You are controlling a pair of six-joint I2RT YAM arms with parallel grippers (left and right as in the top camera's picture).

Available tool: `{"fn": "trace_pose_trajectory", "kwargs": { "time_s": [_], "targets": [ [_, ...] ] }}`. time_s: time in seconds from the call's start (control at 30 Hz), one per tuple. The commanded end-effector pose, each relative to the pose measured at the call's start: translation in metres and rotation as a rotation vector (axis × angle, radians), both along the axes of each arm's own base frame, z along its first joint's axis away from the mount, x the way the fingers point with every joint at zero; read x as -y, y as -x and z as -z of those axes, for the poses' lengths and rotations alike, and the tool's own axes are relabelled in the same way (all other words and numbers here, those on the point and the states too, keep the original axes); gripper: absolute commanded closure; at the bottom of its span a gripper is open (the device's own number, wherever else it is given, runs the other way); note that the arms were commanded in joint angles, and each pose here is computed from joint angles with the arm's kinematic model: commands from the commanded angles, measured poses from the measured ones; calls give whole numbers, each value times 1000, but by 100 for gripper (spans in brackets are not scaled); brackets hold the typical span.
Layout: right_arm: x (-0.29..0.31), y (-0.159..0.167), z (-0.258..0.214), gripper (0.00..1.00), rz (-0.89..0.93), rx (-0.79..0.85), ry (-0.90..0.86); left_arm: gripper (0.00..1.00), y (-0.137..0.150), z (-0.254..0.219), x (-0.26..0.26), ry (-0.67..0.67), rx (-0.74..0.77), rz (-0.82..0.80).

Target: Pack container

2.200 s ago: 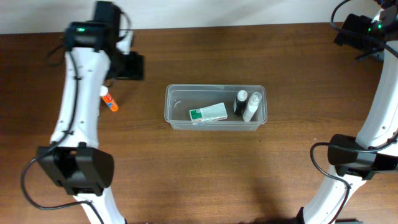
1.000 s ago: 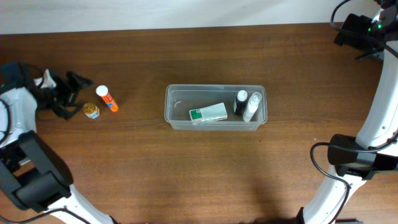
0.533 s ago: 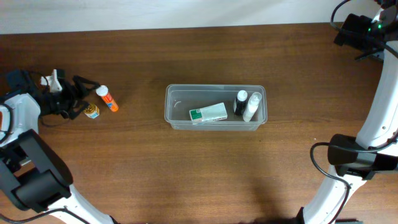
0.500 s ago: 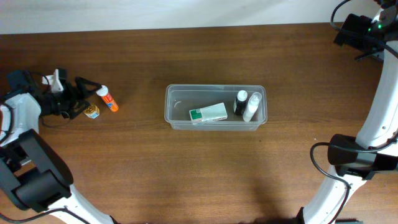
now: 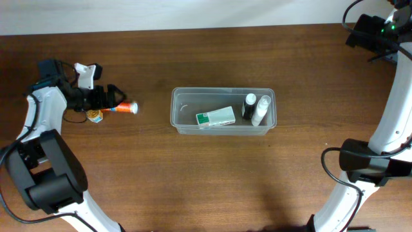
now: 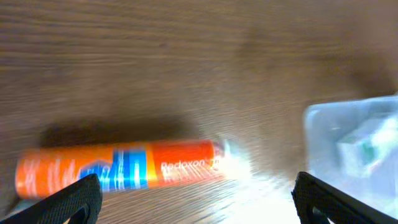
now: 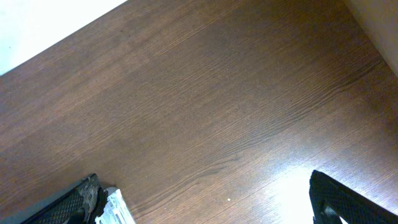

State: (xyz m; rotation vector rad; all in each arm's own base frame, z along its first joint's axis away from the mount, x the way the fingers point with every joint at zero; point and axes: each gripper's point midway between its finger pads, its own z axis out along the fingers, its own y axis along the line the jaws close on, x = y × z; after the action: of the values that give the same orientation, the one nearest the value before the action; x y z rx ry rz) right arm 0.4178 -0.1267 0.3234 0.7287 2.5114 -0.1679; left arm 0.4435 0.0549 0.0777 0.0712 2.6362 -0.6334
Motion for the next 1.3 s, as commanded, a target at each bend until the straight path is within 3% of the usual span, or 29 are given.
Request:
{"fn": "trace_pose_trajectory", "kwargs": {
  "time_s": [0.0,0.3,0.47,0.57,0.63,0.73,0.93,1.27],
  "targets": [
    [2,4,-6,2,12,12,9,2,1,12,-5,-102,-18,27],
    [2,4,-6,2,12,12,9,2,-4,14,-7,-132,-27,-19],
    [2,4,-6,2,12,12,9,1,-17,17,-41,-230,-81,-308],
    [2,4,-6,2,12,12,9,1,-17,18,-54,-249,-144,-550],
    [2,4,-6,1,12,12,9,2,-22,17,-47,-231,-147,-615],
    [2,4,-6,2,12,12,9,1,-40,12,-18,-226,-88,-578],
    [2,4,-6,2,12,12,9,1,-68,-17,16,-406,55,-492],
    [2,4,-6,2,12,12,9,1,-109,-65,4,-472,255,-454]
  ]
}}
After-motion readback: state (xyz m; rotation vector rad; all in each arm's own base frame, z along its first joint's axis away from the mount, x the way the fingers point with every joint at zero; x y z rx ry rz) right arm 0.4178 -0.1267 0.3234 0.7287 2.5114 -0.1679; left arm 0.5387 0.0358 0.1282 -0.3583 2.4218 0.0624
